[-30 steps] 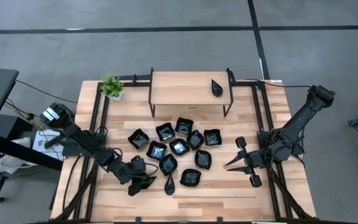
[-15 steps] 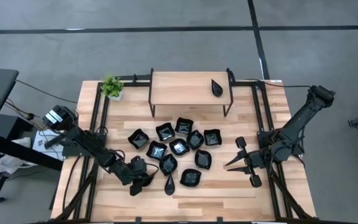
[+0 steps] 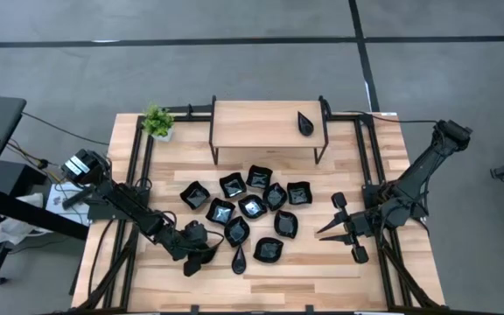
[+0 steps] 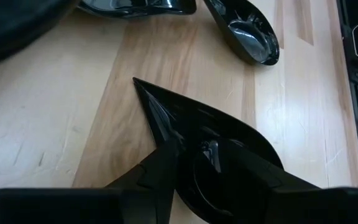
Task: Pick & Place Mini shaped plates
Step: Stack the black drop shaped plate on top of the black drop shaped plate on the shelf
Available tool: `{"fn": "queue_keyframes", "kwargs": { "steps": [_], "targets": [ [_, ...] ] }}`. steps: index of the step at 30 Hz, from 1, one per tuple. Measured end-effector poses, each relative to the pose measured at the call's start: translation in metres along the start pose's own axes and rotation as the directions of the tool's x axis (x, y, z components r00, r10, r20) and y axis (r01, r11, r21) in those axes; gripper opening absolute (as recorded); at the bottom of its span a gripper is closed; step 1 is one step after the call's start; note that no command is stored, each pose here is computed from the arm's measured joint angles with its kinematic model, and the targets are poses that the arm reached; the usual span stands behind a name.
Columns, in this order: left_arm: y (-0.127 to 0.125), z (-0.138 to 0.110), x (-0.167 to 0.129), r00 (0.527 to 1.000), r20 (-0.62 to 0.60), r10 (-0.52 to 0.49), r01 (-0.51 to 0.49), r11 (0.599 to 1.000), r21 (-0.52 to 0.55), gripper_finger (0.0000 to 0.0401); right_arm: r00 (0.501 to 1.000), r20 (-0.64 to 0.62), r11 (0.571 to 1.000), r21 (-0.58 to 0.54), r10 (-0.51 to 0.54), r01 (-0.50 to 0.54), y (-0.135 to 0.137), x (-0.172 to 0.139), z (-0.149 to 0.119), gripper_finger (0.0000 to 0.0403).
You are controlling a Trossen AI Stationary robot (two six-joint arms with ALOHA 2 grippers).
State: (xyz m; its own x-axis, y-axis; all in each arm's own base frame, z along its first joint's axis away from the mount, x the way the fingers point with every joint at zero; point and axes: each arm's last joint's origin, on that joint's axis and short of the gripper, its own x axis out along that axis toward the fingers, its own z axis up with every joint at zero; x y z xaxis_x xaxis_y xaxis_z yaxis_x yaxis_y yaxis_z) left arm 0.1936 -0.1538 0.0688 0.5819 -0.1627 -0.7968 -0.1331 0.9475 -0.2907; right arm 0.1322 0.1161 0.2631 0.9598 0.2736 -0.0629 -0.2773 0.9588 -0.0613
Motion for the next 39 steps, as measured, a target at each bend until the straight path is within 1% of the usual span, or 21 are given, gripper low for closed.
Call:
{"fn": "queue_keyframes", "kwargs": {
  "steps": [14, 17, 20, 25, 30, 39],
  "targets": [
    [0.000, 0.001, -0.001, 1.000, 0.007, -0.002, 0.002, 1.000, -0.002, 0.0124, 1.000, 0.000, 1.000, -0.001, 0.000, 0.000, 0.000, 0.000, 0.000, 0.0077],
    [-0.001, 0.003, -0.005, 1.000, 0.016, -0.011, 0.011, 1.000, 0.011, 0.0124, 1.000, 0.000, 1.000, -0.003, 0.000, 0.000, 0.000, 0.000, 0.000, 0.0077],
    [-0.005, 0.010, -0.014, 0.998, 0.053, -0.038, 0.036, 0.999, 0.028, 0.0124, 1.000, 0.000, 1.000, -0.004, 0.000, 0.000, 0.000, 0.000, 0.000, 0.0077],
    [-0.004, 0.015, -0.025, 0.997, 0.083, -0.010, 0.008, 0.999, 0.031, 0.0124, 1.000, 0.000, 1.000, -0.003, 0.000, 0.000, 0.000, 0.000, 0.000, 0.0077],
    [-0.004, 0.015, -0.025, 0.996, 0.084, -0.004, 0.001, 1.000, 0.029, 0.0124, 1.000, 0.000, 1.000, -0.003, 0.000, 0.000, 0.000, 0.000, 0.000, 0.0077],
    [0.001, 0.006, -0.013, 0.998, 0.038, 0.042, -0.040, 0.997, -0.061, 0.0124, 1.000, 0.000, 1.000, 0.000, 0.000, 0.000, 0.000, 0.000, 0.000, 0.0077]
  ]
}}
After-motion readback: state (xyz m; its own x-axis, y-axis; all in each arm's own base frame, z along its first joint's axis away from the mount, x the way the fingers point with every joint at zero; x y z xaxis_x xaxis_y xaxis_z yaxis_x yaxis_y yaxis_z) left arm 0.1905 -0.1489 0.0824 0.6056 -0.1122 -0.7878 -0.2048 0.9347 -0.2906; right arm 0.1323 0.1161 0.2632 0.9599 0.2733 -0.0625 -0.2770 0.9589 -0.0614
